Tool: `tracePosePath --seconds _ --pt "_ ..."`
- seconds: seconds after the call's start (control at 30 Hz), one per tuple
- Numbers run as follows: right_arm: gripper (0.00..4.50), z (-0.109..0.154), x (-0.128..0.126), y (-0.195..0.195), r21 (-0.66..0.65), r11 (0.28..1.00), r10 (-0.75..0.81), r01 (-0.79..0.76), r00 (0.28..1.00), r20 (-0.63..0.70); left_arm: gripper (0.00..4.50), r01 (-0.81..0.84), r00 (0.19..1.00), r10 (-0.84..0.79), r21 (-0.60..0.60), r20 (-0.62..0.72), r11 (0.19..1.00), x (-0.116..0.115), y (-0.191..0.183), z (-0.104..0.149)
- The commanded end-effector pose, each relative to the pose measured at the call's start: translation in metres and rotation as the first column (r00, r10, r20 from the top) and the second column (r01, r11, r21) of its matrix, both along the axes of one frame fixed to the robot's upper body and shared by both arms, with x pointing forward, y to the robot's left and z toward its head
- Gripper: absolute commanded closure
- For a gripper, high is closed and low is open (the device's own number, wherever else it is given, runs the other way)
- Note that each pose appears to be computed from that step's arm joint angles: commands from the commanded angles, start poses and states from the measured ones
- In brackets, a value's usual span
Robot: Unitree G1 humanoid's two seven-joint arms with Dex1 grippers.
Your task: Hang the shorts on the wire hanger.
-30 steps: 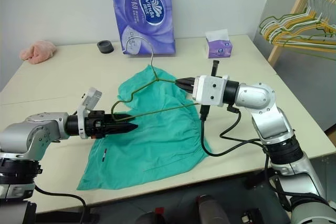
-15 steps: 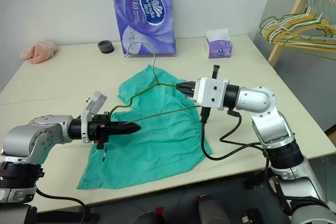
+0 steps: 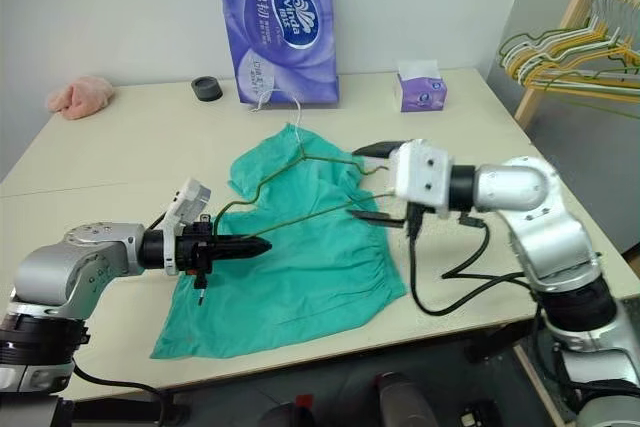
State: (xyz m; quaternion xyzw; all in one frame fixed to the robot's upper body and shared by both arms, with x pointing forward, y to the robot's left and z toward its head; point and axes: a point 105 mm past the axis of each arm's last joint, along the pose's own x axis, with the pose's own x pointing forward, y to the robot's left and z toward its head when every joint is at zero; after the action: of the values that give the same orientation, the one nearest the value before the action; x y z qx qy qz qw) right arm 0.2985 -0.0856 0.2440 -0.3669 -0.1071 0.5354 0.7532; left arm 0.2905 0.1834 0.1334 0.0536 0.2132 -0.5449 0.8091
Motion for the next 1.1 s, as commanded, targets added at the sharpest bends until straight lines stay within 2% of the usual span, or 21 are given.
tracePosePath --seconds 0.03,0.13,0.27,0.43,0.67,0.77,1.1 --pt "0.03 -0.006 0.001 -0.019 -0.029 0.997 -0.078 0.076 0.991 -0.107 4.50 0.115 0.976 -0.139 0.149 0.169 0.982 -0.003 -0.009 0.010" --pt "0.03 -0.027 -0.001 -0.023 -0.067 0.993 -0.113 0.100 0.966 -0.233 4.50 0.163 0.947 -0.214 0.217 0.238 0.962 -0.002 -0.013 0.015" --pt "0.03 -0.052 -0.005 -0.022 -0.141 0.987 -0.124 0.080 0.932 -0.340 4.50 0.195 0.921 -0.256 0.222 0.294 0.955 0.000 -0.022 0.027" --pt "0.03 -0.069 -0.004 -0.016 -0.180 0.982 -0.126 0.052 0.894 -0.431 4.50 0.246 0.892 -0.320 0.250 0.320 0.936 -0.004 -0.030 0.033" --pt "0.03 -0.082 -0.005 -0.006 -0.213 0.977 -0.108 -0.002 0.858 -0.502 4.50 0.266 0.876 -0.366 0.317 0.315 0.910 -0.008 -0.026 0.024" --pt "0.63 -0.088 -0.009 -0.005 -0.232 0.973 -0.109 -0.019 0.843 -0.527 4.50 0.263 0.875 -0.365 0.320 0.317 0.910 -0.007 -0.025 0.022" --pt "4.04 -0.111 -0.010 -0.006 -0.295 0.955 -0.173 0.006 0.822 -0.543 4.50 0.266 0.879 -0.358 0.300 0.314 0.916 -0.007 -0.025 0.021"
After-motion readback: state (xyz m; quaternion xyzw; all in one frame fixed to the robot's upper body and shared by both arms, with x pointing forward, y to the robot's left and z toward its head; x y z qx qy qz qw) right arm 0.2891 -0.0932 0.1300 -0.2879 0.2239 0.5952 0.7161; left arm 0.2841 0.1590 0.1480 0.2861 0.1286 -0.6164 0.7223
